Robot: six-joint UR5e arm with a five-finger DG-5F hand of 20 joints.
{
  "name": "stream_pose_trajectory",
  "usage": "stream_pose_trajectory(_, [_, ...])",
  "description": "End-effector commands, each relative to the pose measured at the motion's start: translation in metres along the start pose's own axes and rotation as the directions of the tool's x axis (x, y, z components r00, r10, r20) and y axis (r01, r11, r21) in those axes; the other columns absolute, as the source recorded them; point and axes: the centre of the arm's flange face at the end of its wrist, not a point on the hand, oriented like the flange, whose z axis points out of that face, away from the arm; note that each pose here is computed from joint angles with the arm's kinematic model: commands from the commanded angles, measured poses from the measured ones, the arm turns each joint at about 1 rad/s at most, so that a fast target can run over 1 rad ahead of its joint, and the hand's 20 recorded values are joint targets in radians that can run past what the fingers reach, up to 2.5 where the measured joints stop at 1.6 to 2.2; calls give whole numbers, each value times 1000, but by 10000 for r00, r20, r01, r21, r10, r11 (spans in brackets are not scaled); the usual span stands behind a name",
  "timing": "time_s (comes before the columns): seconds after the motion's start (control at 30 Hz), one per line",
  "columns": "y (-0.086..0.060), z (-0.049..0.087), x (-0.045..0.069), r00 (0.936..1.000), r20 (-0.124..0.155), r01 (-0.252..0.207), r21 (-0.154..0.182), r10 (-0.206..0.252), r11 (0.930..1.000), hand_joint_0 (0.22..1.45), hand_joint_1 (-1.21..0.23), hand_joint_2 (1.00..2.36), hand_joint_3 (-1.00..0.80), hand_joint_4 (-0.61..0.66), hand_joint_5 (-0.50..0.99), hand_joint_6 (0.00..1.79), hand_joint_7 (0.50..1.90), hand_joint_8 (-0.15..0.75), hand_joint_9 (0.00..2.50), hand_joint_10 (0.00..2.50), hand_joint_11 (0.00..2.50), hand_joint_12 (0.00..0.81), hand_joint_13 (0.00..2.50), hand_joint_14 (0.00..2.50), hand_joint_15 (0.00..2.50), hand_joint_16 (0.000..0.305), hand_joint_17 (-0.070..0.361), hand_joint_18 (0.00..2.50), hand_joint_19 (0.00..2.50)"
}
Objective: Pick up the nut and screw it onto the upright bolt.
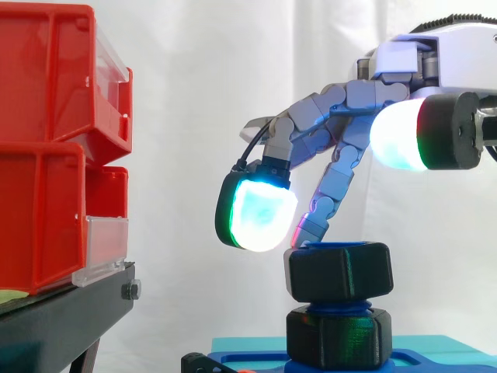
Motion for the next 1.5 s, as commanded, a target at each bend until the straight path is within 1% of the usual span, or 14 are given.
stream_pose_trajectory(0.0, [0,0,0,10000,23,-4,-2,4,10000,475,-197,1000,-500,268,-51,503,768,283,1140,0,0,267,519,0,0,26,58,72,0])
stream_pose_trajectory(0.2, [0,0,0,10000,38,-16,-2,16,10000,477,-210,1000,-500,268,-50,503,778,283,1146,0,0,267,528,0,0,25,56,84,0])
stream_pose_trajectory(0.43, [0,0,1,10000,-7,-10,-2,10,10000,477,-214,1000,-500,263,-51,503,792,273,1131,0,0,275,508,0,0,25,57,69,0])
stream_pose_trajectory(0.57, [0,0,1,10000,-7,5,-2,-5,10000,474,-216,1000,-500,259,-53,503,788,271,1077,0,0,287,459,0,0,27,61,23,0])
stream_pose_trajectory(0.63, [-1,-1,2,10000,-52,-4,29,4,10000,473,-216,1000,-500,256,-53,503,788,274,1070,0,0,288,457,0,0,27,62,21,0])
stream_pose_trajectory(0.83, [-4,-3,4,9998,-172,-28,59,29,10000,472,-217,1000,-500,262,-49,503,841,276,1067,0,0,290,454,0,0,28,62,17,0])
stream_pose_trajectory(0.93, [-5,-4,4,9998,-172,-27,75,29,10000,472,-219,1000,-500,257,-44,504,868,276,1067,0,0,292,454,0,0,28,62,16,0])
stream_pose_trajectory(1.13, [-6,-4,4,9998,-188,15,74,-14,10000,474,-221,1000,-500,276,-25,505,1001,282,1092,0,0,291,480,0,0,27,61,33,0])
stream_pose_trajectory(1.27, [-7,-6,5,9996,-278,28,88,-25,10000,479,-226,1000,-500,249,-9,505,1129,287,1125,0,0,288,513,0,0,27,60,63,0])
stream_pose_trajectory(1.33, [-8,-6,5,9995,-308,22,119,-19,9999,483,-233,1000,-500,234,2,505,1216,292,1162,0,0,283,548,0,0,25,57,102,0])
stream_pose_trajectory(1.37, [-8,-7,5,9995,-323,19,104,-15,9999,483,-233,1000,-500,229,3,505,1219,292,1161,0,0,283,551,0,0,25,57,104,0])
stream_pose_trajectory(1.4, [-9,-7,5,9995,-323,19,119,-15,9999,485,-235,1000,-500,223,14,504,1275,289,1184,0,0,279,570,0,0,25,56,124,0])
stream_pose_trajectory(1.43, [-10,-8,6,9994,-338,16,134,-11,9999,485,-235,1000,-500,218,14,504,1284,291,1202,0,0,277,573,0,0,24,55,132,0])
stream_pose_trajectory(1.47, [-11,-8,5,9995,-323,19,134,-14,9999,488,-237,1000,-500,209,26,503,1335,291,1230,0,0,274,604,0,0,24,54,154,0])
